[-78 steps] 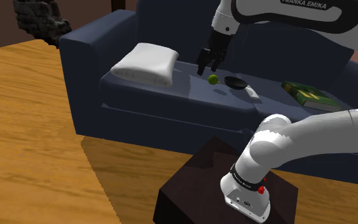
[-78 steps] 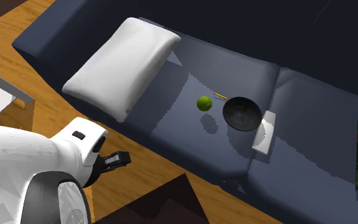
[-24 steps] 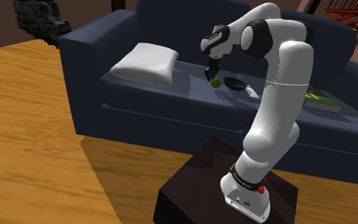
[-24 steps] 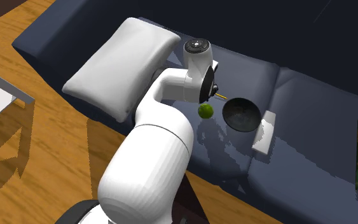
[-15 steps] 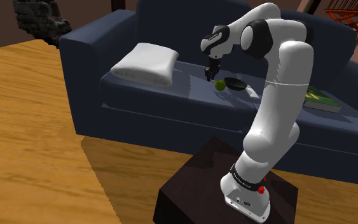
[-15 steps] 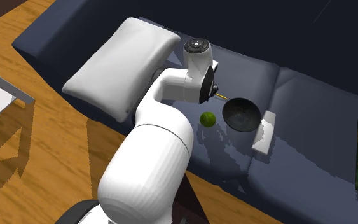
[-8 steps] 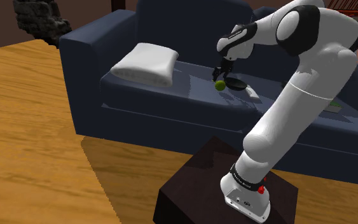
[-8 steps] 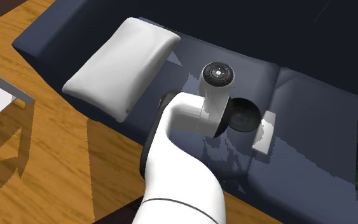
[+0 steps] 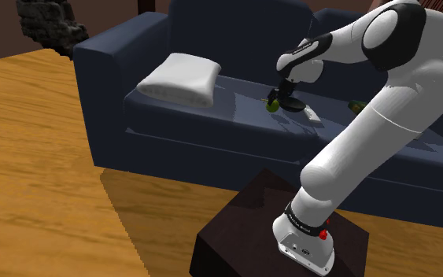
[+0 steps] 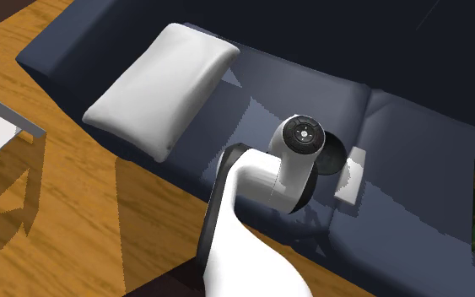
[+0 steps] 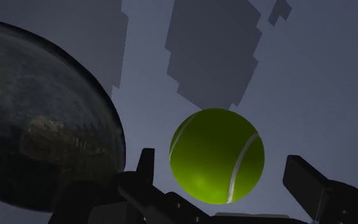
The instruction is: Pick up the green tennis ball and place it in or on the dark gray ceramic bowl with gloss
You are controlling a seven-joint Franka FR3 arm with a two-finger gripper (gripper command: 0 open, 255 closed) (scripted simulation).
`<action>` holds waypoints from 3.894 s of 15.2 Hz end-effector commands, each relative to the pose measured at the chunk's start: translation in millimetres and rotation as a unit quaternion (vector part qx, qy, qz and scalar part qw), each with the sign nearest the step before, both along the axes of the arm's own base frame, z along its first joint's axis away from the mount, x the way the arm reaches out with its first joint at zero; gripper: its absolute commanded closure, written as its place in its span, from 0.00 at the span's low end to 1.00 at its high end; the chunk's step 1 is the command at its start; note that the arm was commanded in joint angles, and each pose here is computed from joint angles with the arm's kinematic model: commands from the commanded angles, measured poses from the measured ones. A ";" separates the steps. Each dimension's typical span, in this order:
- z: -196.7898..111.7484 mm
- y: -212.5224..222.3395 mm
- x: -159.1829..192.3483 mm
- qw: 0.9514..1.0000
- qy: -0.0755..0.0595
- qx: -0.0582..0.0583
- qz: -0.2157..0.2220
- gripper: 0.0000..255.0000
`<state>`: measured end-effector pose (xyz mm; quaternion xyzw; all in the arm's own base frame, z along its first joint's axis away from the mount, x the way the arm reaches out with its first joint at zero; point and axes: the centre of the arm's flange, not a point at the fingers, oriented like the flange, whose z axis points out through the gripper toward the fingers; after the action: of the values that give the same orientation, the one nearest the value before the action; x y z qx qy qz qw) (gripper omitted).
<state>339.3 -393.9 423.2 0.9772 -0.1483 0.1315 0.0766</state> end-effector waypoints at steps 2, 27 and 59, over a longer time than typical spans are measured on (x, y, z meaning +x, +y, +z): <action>-18.1 -2.8 4.1 1.000 0.000 0.000 0.000 0.00; 18.9 -2.8 4.1 1.000 0.000 0.000 0.000 1.00; 84.9 -122.1 -21.9 0.997 0.005 0.037 0.072 0.00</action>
<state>310.3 -515.9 514.3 0.9853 -0.1051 0.1265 0.0463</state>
